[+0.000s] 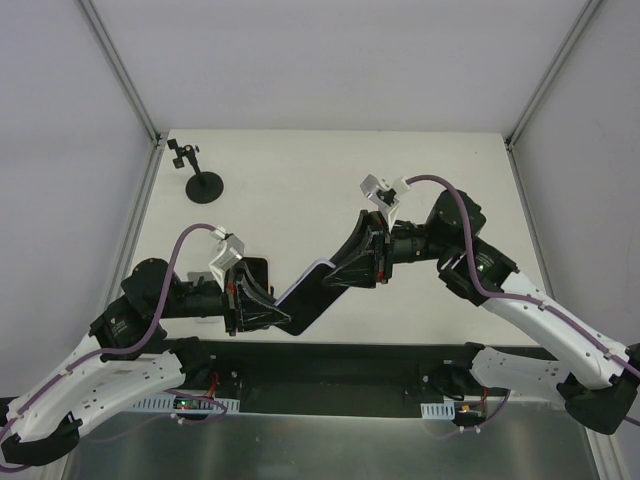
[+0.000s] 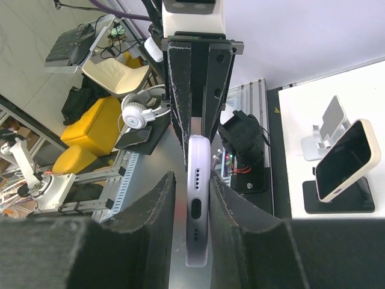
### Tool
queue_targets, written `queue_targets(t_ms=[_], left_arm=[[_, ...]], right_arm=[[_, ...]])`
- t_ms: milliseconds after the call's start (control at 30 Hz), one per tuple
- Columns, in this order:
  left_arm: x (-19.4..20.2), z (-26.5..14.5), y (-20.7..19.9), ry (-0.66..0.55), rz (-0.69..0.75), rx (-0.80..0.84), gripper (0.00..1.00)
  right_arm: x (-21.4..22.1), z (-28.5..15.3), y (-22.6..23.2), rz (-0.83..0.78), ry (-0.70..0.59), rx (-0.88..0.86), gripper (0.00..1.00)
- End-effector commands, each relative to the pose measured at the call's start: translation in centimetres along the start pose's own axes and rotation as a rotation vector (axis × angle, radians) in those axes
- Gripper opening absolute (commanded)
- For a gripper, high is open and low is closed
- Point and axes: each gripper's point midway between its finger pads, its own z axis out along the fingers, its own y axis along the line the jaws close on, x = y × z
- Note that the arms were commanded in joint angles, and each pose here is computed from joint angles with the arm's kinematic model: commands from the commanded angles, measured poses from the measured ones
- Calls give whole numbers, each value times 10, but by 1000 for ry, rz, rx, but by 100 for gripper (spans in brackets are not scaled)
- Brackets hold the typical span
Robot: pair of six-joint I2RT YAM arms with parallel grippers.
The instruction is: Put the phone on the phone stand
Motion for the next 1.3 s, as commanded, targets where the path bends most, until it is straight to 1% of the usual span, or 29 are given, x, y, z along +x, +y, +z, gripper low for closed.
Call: queue_targets(t_ms=[0,100,133,167,200,233,267,300,400,433,500,567,633,767,833,867,933,1000,1033,1067,1100,1133,1167,1200,1267], left_arm=[[-40,-5,-22,-146,86,49,0],[-41,-3,-23,-149,77,57,0],[-41,-3,-22,-150,74,55,0],[-41,-2,-21,-148,67,50,0],[-41,-1,-20,-149,65,49,0],[-41,0,-19,-148,57,45,0],[-41,0,-18,-152,59,44,0],[-43,0,-19,-158,62,44,0],[-45,1,-17,-165,64,34,0],[-46,1,-17,-167,65,34,0],[-47,2,-16,-174,67,29,0],[-48,2,-15,-178,70,27,0],[-49,2,-17,-180,76,31,0],[-52,-1,-19,-191,85,30,0],[-54,-2,-18,-201,89,23,0],[-54,-3,-19,-206,91,23,0],[-57,-5,-17,-227,93,5,0],[-58,-9,-8,-238,84,-59,0],[-59,-11,-2,-242,76,-101,4],[-66,-18,14,-282,63,-205,35],[-61,-27,24,-259,37,-290,50],[-64,-37,35,-284,22,-374,72],[-69,-55,54,-338,6,-520,99],[-65,-76,63,-339,-27,-630,99],[-62,-105,74,-365,-51,-772,99]], right_arm=[[-9,1,25,-66,-21,-121,30],[-9,-1,28,-83,-26,-133,21],[-9,-1,29,-88,-28,-134,11],[-9,-3,31,-95,-31,-134,10],[-9,-3,30,-103,-32,-132,10],[-8,-3,30,-102,-28,-135,16],[-7,-3,30,-101,-27,-136,20],[-6,-2,29,-100,-22,-140,21],[-6,-2,30,-96,-14,-153,16],[-6,-1,31,-99,-14,-155,16],[-5,-2,30,-99,-12,-156,25],[-4,-1,30,-93,-6,-160,29],[-4,0,28,-87,-6,-156,27],[-2,2,24,-74,-2,-149,28],[-3,4,24,-68,1,-153,26],[-3,5,22,-61,5,-154,25],[-4,8,21,-52,6,-152,2],[-9,11,13,-47,-16,-115,1],[-11,12,9,-54,-26,-94,1],[-13,12,6,-68,-37,-73,1],[-16,13,-3,-103,-55,-19,1],[-18,12,-8,-123,-66,11,1],[-20,13,-14,-135,-70,43,1],[-26,13,-20,-149,-76,81,1],[-28,19,-33,-163,-53,115,1]])
